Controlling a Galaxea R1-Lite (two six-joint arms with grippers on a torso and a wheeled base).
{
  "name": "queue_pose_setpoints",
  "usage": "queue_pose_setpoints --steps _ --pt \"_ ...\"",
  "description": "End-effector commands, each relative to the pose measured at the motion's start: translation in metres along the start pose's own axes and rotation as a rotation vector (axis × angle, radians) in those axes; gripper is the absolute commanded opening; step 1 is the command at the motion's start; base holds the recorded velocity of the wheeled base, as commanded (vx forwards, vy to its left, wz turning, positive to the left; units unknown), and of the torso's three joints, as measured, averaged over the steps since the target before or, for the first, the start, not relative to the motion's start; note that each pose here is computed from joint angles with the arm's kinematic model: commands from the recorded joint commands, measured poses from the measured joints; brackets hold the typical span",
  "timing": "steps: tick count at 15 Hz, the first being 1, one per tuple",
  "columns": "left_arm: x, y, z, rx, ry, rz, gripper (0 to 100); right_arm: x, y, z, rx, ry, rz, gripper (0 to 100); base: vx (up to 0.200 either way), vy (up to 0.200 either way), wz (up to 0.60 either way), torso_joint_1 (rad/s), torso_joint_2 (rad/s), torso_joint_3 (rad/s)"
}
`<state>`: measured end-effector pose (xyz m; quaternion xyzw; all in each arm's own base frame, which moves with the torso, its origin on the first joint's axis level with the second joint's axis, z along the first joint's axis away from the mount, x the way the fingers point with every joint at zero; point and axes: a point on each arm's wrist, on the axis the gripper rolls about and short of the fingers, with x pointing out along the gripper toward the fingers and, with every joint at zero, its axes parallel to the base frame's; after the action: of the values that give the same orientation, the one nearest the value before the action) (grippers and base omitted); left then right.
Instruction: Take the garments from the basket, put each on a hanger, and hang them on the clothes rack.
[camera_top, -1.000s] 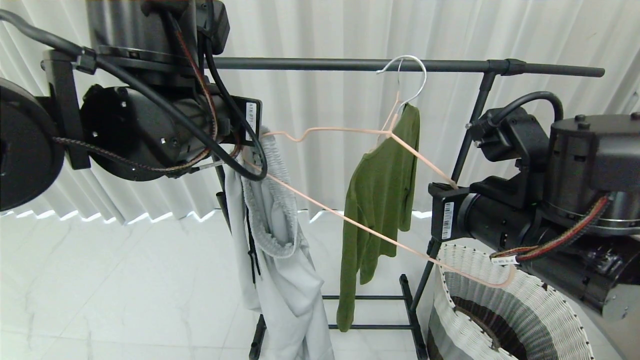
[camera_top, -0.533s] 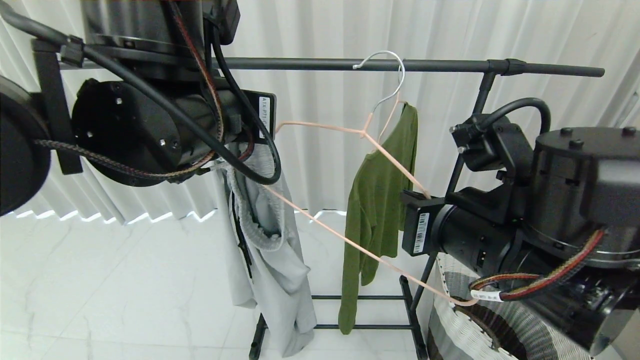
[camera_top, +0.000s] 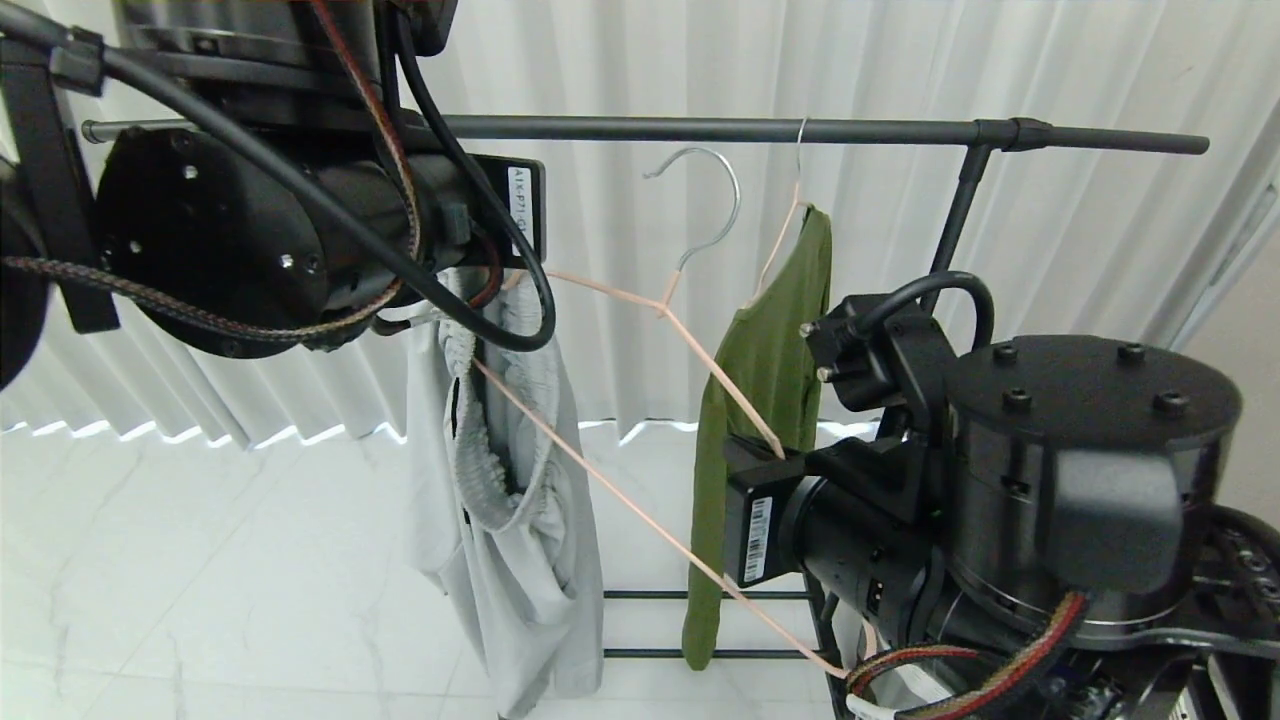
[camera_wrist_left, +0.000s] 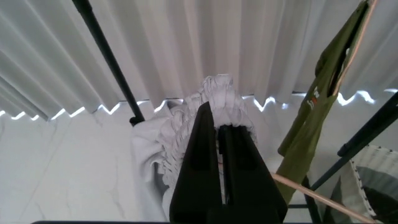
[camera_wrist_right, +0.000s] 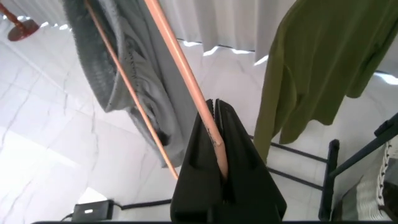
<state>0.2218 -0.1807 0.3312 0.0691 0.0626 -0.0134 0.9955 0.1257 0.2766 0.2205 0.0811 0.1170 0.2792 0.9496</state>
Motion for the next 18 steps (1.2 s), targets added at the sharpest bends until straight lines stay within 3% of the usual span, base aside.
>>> queue_pose_setpoints --steps 1,6,9,15,18 --pt "-0.006 0.002 0.003 -0.014 -0.013 -0.008 0 0.003 -0.001 -0.001 -0.001 0.001 -0.010 0 0.000 0.000 0.00 0.000 0.00 0.000" --pt "-0.033 -0.008 0.009 -0.054 -0.042 -0.102 0 0.002 -0.018 0.018 0.039 -0.071 -0.056 0 0.000 0.000 0.00 0.000 0.00 0.000" --pt "-0.043 -0.019 0.012 -0.074 -0.054 -0.171 0 0.002 -0.011 0.022 0.042 -0.104 -0.028 0 0.000 0.000 0.00 0.000 0.00 0.000" --pt "-0.045 -0.018 0.022 -0.100 -0.081 -0.193 0 0.010 0.005 0.017 0.039 -0.102 0.009 0 0.000 0.000 0.00 0.000 0.00 0.000" --pt "-0.057 -0.027 0.024 -0.111 -0.088 -0.250 0 0.020 0.015 0.020 0.048 -0.115 0.020 0 0.000 0.000 0.00 0.000 0.00 0.000"
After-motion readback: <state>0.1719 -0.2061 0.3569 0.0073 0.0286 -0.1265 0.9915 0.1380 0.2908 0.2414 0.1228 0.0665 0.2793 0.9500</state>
